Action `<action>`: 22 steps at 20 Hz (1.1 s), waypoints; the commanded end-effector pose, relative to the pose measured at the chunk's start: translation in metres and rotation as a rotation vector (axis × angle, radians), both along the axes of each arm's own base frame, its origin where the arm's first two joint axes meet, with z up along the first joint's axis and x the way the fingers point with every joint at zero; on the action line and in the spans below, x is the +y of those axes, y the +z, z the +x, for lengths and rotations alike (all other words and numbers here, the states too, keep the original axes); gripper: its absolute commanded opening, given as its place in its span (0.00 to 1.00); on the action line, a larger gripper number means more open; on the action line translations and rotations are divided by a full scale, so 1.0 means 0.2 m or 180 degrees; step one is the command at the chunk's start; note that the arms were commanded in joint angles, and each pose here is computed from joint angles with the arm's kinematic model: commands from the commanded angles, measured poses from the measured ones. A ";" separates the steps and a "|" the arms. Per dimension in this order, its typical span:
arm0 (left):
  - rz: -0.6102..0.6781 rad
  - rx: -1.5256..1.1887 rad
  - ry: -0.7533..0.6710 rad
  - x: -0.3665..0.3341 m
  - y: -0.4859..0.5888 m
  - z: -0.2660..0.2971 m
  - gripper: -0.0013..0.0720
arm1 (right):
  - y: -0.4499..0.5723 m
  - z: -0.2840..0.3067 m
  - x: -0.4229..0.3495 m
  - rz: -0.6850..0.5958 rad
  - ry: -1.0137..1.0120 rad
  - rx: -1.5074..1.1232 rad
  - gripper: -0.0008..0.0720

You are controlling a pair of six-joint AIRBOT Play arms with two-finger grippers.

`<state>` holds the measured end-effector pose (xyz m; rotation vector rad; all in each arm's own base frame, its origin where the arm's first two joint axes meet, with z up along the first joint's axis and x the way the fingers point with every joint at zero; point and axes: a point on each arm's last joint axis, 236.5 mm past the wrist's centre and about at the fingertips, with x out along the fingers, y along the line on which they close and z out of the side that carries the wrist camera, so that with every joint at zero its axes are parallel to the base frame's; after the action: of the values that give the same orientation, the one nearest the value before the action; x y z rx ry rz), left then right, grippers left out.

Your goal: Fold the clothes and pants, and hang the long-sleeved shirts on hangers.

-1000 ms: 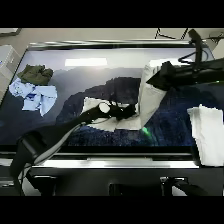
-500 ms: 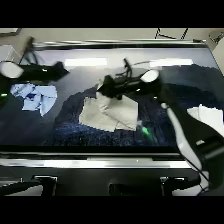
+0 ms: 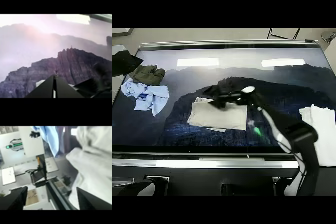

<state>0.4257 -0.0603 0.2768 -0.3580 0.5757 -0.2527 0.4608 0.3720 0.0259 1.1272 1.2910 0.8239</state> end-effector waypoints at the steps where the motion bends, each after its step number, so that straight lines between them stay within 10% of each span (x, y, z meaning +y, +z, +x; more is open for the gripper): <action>1: 0.0088 -0.0014 -0.0003 0.02 0.01 -0.03 0.05 | -0.08 -0.02 -0.75 -0.1047 0.0177 0.0064 0.98; 4: 0.0095 -0.0011 0.0001 0.02 0.01 -0.03 0.05 | -0.32 -0.27 -1.44 -0.2312 0.0248 0.0765 0.96; 13: -0.0068 0.0000 -0.0048 -0.03 0.02 -0.03 0.05 | -0.65 -0.38 -0.86 -0.1379 0.0345 0.0617 0.92; 15: -0.0081 -0.0003 -0.0069 -0.04 0.03 -0.03 0.05 | -0.62 -0.29 -0.80 -0.1207 0.0139 0.0516 0.47; 16: -0.0085 0.0000 -0.0070 -0.04 0.02 -0.03 0.05 | -0.58 -0.26 -0.78 -0.1129 0.0127 0.0431 0.08; 22: -0.0055 0.0001 -0.0086 -0.04 0.02 -0.03 0.05 | 0.12 0.08 -1.22 -0.1019 -0.0185 -0.0462 0.06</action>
<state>0.4199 -0.0675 0.2805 -0.3733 0.5791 -0.2795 0.4533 0.1728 -0.0160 0.8310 1.3399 0.6089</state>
